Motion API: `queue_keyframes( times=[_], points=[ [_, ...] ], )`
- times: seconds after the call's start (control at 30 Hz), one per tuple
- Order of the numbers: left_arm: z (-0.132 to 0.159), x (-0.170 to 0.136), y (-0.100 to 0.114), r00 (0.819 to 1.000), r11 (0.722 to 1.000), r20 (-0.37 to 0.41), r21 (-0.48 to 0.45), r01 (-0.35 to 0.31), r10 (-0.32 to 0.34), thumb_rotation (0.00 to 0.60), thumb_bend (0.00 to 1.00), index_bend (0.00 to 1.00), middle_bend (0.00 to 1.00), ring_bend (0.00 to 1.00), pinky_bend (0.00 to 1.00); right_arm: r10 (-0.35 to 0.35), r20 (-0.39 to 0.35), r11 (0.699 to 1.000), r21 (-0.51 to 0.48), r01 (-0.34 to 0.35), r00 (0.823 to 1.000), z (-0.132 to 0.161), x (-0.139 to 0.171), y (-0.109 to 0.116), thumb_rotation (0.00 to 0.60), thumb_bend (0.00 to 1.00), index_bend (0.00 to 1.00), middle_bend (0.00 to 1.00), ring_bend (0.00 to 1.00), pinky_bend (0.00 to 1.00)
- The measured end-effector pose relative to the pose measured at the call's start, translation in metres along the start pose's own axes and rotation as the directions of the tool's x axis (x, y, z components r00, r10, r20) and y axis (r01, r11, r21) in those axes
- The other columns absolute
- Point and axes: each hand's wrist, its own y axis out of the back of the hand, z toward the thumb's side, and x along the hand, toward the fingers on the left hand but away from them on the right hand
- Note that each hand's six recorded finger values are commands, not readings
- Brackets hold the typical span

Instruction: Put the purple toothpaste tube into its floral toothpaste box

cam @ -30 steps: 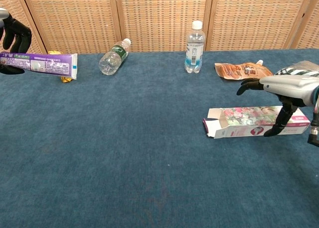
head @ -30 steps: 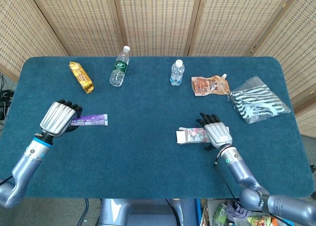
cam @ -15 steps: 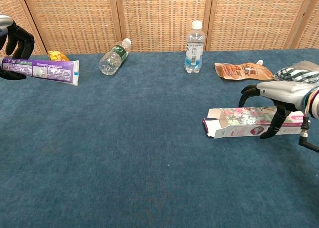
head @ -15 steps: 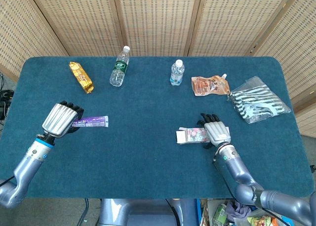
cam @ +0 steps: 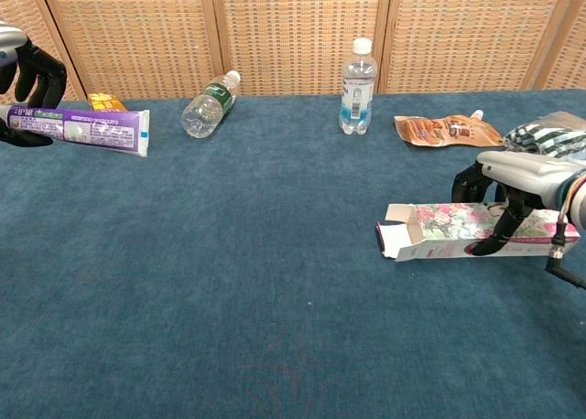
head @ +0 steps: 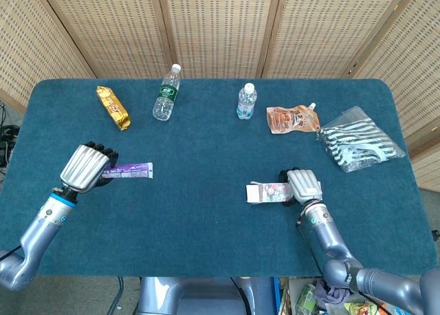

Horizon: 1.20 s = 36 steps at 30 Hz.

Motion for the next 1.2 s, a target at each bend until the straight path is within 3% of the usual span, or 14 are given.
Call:
queue_keyframes(
  times=[0.23, 0.63, 0.9, 1.2],
  points=[
    [0.003, 0.0, 0.004, 1.0, 1.0, 0.006, -0.002, -0.006, 0.006, 0.6, 0.27, 0.8, 0.68, 0.56, 0.56, -0.015, 0.0, 1.0, -0.012, 0.015, 1.0, -0.004, 0.005, 0.001, 0.6, 0.01, 0.58, 0.53, 0.38, 0.43],
    [0.019, 0.0, 0.019, 0.998, 0.999, 0.041, -0.02, -0.036, 0.037, 0.6, 0.27, 0.8, 0.68, 0.56, 0.56, -0.097, -0.053, 0.991, -0.095, 0.091, 0.994, 0.019, 0.017, 0.035, 0.6, 0.01, 0.59, 0.54, 0.38, 0.43],
    [0.039, -0.001, 0.036, 0.995, 0.994, 0.079, -0.094, -0.052, 0.06, 0.6, 0.27, 0.8, 0.68, 0.56, 0.56, -0.113, -0.085, 0.974, -0.205, 0.094, 0.99, 0.042, 0.035, 0.058, 0.6, 0.01, 0.59, 0.54, 0.38, 0.43],
    [0.067, 0.002, 0.065, 0.988, 0.987, 0.137, -0.158, -0.043, 0.065, 0.6, 0.27, 0.8, 0.68, 0.56, 0.56, -0.103, -0.104, 0.963, -0.26, 0.073, 0.989, 0.061, 0.052, 0.065, 0.6, 0.01, 0.59, 0.54, 0.38, 0.43]
  ],
)
